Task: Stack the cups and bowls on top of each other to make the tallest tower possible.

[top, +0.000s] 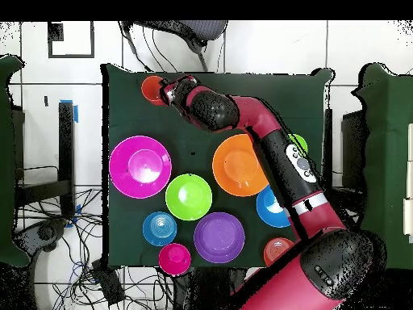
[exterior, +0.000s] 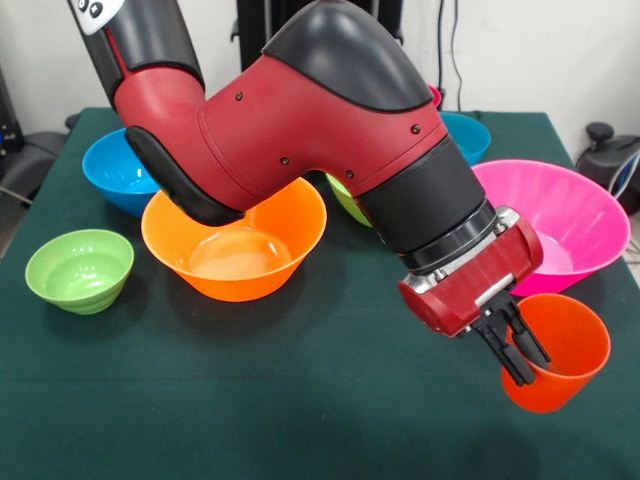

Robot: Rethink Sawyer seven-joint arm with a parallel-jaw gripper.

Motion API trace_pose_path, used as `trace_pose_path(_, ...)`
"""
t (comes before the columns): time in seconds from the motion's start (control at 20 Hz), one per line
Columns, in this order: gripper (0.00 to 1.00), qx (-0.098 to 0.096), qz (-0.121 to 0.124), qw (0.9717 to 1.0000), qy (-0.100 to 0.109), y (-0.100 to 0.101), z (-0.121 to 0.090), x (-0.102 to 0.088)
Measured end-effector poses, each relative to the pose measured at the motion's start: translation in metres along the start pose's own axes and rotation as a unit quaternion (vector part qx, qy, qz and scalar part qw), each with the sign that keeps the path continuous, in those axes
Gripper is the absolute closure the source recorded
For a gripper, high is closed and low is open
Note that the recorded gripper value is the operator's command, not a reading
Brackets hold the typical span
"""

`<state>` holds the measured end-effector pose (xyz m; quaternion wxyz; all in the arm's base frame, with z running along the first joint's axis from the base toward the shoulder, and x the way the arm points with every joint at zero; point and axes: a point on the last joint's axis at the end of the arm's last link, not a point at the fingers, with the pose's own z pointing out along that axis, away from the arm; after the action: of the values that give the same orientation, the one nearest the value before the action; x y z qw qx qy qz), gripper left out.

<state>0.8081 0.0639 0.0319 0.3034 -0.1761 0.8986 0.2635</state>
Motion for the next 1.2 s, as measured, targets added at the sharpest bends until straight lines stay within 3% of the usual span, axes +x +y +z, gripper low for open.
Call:
trace_pose_path(0.55, 1.0, 0.006, -0.028, 0.9996, 0.003, -0.003, 0.002, 0.006)
trace_pose_path(1.2, 1.0, -0.001, -0.069, 0.9976, 0.005, -0.012, 0.01, 0.031)
